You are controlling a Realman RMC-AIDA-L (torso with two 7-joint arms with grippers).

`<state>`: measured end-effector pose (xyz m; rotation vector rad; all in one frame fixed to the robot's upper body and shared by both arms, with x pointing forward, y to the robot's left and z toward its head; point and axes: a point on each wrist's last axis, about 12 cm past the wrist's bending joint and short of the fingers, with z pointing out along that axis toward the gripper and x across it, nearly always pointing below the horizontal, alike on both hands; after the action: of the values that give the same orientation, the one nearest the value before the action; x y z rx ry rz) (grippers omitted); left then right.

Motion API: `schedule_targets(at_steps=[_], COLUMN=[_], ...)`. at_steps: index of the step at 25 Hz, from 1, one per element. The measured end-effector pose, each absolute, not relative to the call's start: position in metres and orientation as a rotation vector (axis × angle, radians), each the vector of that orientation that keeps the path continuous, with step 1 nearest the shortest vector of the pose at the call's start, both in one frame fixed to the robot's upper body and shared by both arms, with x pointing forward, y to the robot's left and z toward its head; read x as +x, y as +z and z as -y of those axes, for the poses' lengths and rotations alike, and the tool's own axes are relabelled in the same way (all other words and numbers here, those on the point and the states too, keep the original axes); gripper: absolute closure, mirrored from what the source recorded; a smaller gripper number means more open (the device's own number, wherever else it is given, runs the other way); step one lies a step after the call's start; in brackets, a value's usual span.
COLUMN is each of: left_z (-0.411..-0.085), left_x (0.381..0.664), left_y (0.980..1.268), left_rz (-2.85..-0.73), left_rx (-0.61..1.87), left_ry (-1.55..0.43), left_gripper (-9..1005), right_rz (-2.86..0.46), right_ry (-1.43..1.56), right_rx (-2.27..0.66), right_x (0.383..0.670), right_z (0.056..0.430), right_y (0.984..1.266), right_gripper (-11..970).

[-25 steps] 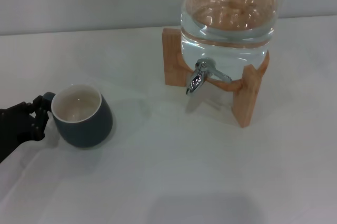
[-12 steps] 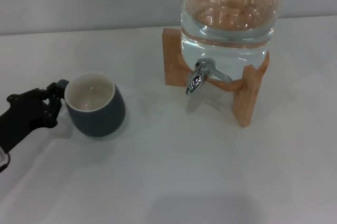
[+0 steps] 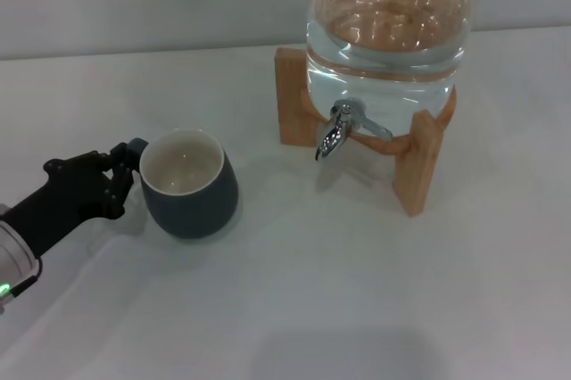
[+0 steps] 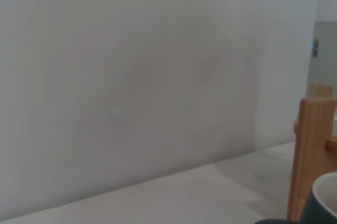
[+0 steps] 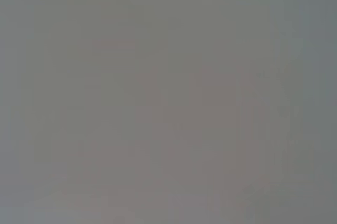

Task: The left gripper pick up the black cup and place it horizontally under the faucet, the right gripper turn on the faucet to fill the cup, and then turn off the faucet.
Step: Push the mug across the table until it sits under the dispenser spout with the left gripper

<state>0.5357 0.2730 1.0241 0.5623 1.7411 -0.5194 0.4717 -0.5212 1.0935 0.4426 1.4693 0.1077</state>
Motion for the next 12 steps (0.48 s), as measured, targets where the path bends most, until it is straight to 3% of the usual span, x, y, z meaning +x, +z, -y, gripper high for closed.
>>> schedule_targets(at_steps=[12], left_z=[-0.258], left_x=[0.537], left_y=[1.026], left_rz=[-1.731], left_rx=[0.623], left_ry=[-0.575], left_gripper=[888], right_rz=[-1.475], right_ry=[0.098], right_rx=[0.43], right_x=[0.472], right_z=[0.521], right_y=[1.094], right_gripper=[115])
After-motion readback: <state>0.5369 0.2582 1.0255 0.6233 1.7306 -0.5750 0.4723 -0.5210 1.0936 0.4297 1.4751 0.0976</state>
